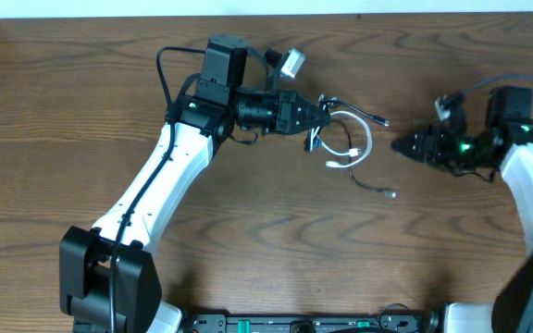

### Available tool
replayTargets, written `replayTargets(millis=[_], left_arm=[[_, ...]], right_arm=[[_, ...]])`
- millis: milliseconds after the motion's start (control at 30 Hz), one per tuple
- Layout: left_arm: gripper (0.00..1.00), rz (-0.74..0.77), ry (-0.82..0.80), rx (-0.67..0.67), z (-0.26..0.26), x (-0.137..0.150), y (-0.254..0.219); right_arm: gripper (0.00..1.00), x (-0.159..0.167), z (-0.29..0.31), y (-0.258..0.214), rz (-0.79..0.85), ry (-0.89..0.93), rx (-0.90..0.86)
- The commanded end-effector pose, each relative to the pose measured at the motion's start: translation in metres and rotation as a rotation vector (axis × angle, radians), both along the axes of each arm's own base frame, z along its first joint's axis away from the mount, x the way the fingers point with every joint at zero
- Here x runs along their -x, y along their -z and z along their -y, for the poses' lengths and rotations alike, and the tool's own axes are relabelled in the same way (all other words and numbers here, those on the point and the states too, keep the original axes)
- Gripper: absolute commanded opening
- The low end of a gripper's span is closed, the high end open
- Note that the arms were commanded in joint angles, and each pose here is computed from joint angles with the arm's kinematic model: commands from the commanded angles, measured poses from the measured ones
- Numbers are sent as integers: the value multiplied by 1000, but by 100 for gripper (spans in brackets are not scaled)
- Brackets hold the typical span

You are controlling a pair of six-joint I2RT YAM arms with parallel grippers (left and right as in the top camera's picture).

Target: Untangle cables

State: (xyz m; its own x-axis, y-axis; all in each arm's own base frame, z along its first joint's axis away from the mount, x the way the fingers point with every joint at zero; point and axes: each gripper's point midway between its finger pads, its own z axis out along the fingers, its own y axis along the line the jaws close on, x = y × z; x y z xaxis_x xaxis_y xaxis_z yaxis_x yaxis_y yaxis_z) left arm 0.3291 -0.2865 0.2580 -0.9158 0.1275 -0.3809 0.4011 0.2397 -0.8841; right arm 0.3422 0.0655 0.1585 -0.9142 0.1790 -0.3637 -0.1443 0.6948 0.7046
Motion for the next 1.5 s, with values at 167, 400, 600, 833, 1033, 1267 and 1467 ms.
replayTargets(millis=[167, 400, 600, 833, 1033, 1267, 1467], left_arm=[[7, -149, 52, 58, 2, 15, -16], [7, -334, 6, 45, 2, 15, -16], [7, -457, -26, 38, 3, 15, -16], [7, -533, -51, 47, 4, 11, -21], [8, -527, -52, 51, 4, 10, -22], [8, -461, -45, 64, 2, 6, -25], [7, -87, 85, 109, 2, 13, -28]], right_arm=[[68, -2, -43, -50, 201, -135, -53], [66, -16, -77, -24, 140, -166, -42], [65, -28, -101, -2, 83, -163, -61], [64, -35, -130, 16, 44, -169, -61], [64, -34, -143, 17, 33, -177, -78], [62, -32, -132, 17, 13, -178, -102], [58, -22, -121, -18, 93, -302, -302]])
